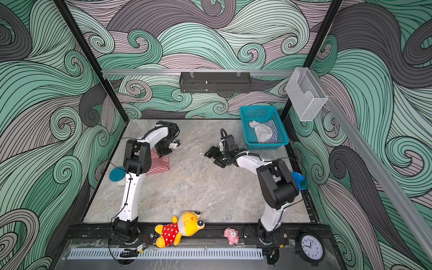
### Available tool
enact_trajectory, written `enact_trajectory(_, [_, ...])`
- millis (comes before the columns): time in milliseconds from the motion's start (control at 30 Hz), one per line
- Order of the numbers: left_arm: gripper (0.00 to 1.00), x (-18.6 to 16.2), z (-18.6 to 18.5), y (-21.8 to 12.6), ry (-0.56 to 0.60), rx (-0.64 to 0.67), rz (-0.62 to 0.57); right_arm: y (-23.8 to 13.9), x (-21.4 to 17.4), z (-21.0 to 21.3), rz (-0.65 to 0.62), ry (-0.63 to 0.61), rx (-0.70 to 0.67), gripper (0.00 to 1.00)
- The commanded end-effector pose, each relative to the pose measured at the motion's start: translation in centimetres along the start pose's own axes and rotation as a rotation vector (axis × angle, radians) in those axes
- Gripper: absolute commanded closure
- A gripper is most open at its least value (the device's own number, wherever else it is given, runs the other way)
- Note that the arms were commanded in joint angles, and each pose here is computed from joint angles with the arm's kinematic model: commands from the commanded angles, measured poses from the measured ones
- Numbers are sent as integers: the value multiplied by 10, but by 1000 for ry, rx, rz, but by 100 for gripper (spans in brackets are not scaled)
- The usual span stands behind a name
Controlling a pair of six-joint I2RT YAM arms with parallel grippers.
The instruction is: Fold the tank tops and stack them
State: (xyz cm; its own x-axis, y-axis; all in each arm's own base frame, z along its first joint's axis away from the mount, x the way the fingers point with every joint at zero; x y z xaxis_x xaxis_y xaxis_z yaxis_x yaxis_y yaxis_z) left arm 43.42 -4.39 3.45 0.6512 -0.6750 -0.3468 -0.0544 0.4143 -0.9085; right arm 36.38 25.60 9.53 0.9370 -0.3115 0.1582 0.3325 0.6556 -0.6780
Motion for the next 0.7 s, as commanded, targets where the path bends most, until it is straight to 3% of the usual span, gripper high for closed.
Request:
enact_trajectory(0, [78, 18, 6, -29, -5, 10, -178, -2, 8, 17, -20, -8, 42, 20])
enact_trajectory(200, [77, 23, 16, -55, -36, 71, -260, -6, 9, 19, -26, -14, 39, 20])
enact_trajectory(367, [72, 8, 44, -95, -220, 151, -334, -10, 7, 19, -29, -19, 35, 20])
enact_trajectory(667, [70, -71, 3, -69, -479, -151, -263, -20, 6, 15, -39, -38, 15, 20])
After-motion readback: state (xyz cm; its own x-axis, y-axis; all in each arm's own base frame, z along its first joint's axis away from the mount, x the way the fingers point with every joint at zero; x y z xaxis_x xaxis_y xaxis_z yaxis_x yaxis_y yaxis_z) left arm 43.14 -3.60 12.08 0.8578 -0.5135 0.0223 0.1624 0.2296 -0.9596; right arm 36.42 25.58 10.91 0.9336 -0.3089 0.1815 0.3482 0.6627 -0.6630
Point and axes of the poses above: each gripper's point midway between its finger pads, its own y axis out along the fingers, its own z axis along the line the jaws close on, x = y × z, the point moved 1 cm from there along -y, back along the fingers, and after that the axes turned 2 degrees about -y, right-handed, at the moved point
